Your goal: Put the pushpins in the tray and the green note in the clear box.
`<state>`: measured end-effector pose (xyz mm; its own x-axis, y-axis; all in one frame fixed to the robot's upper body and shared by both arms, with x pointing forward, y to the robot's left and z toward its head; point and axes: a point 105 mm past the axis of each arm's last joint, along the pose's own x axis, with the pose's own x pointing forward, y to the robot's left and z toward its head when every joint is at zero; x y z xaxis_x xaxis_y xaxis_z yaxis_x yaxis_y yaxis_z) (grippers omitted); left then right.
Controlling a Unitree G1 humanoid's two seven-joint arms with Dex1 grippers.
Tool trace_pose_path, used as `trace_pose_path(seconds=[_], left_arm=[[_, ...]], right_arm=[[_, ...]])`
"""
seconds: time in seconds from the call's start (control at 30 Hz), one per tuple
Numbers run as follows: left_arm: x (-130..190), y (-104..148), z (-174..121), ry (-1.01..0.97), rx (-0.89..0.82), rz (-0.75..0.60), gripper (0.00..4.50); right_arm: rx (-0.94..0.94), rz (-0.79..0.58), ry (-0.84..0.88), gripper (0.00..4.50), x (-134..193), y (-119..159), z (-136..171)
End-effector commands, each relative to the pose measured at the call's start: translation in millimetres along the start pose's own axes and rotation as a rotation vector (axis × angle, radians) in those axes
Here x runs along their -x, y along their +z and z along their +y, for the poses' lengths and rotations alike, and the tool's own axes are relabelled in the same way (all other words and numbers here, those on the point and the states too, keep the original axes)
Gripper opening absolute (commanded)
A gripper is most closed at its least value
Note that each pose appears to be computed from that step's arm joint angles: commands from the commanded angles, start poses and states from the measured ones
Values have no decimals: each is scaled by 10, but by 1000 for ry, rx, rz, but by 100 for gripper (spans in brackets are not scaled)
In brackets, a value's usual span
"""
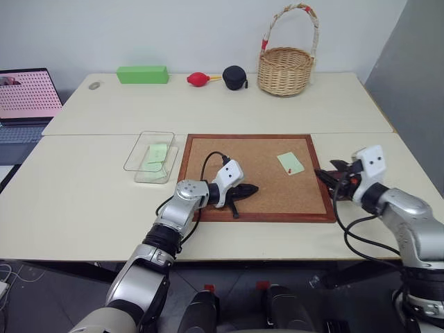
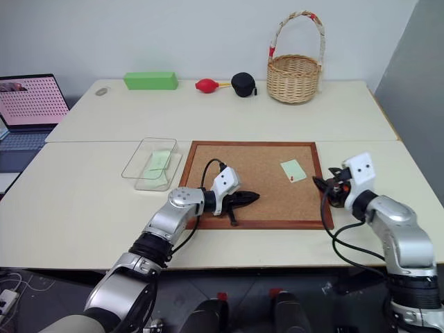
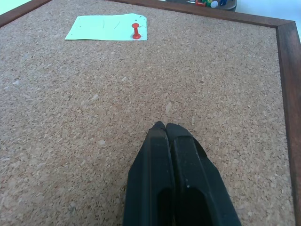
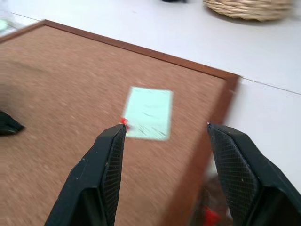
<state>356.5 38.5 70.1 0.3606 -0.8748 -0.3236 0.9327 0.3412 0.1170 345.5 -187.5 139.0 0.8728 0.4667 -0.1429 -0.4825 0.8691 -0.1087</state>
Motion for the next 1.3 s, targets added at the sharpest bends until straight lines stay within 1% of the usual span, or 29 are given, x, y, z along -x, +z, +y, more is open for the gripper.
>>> trace_pose_path(seconds=[0.03, 0.17, 0.4, 0.47, 0.5, 0.53, 0.6, 0.77, 0.8, 0.9, 1.07, 1.13, 1.3], left_arm=[[21, -436, -132, -33, 75, 145, 0], [34, -435, -123, -27, 77, 144, 0], [42, -434, -113, -20, 78, 143, 0], [36, -429, -114, -19, 78, 141, 0], [33, -427, -115, -19, 78, 140, 0], [30, -424, -116, -19, 78, 139, 0], [24, -419, -121, -21, 78, 136, 0], [22, -415, -130, -24, 78, 134, 0], [22, -415, -131, -25, 78, 134, 0], [22, -416, -134, -25, 79, 135, 0], [23, -417, -136, -24, 82, 134, 0], [23, -416, -132, -21, 87, 131, 0], [17, -375, -77, 16, 99, 103, 0]], right_arm=[[18, -45, 18, 287, -305, 50, 123], [2, -30, 33, 287, -503, -33, 175], [8, 14, -1, 287, -632, -217, 119], [14, 22, -7, 252, -637, -251, 103], [15, 23, -9, 246, -638, -258, 98], [16, 23, -11, 230, -638, -262, 93], [14, 22, -12, 180, -636, -269, 87], [-1, 11, -9, 80, -620, -265, 95], [-2, 10, -7, 52, -616, -264, 100], [-9, -1, 3, 1, -607, -248, 126], [11, -42, 31, 1, -601, -128, 184], [46, -81, 61, 1, -604, 29, 239], [95, -136, 96, 1, -578, 262, 309]])
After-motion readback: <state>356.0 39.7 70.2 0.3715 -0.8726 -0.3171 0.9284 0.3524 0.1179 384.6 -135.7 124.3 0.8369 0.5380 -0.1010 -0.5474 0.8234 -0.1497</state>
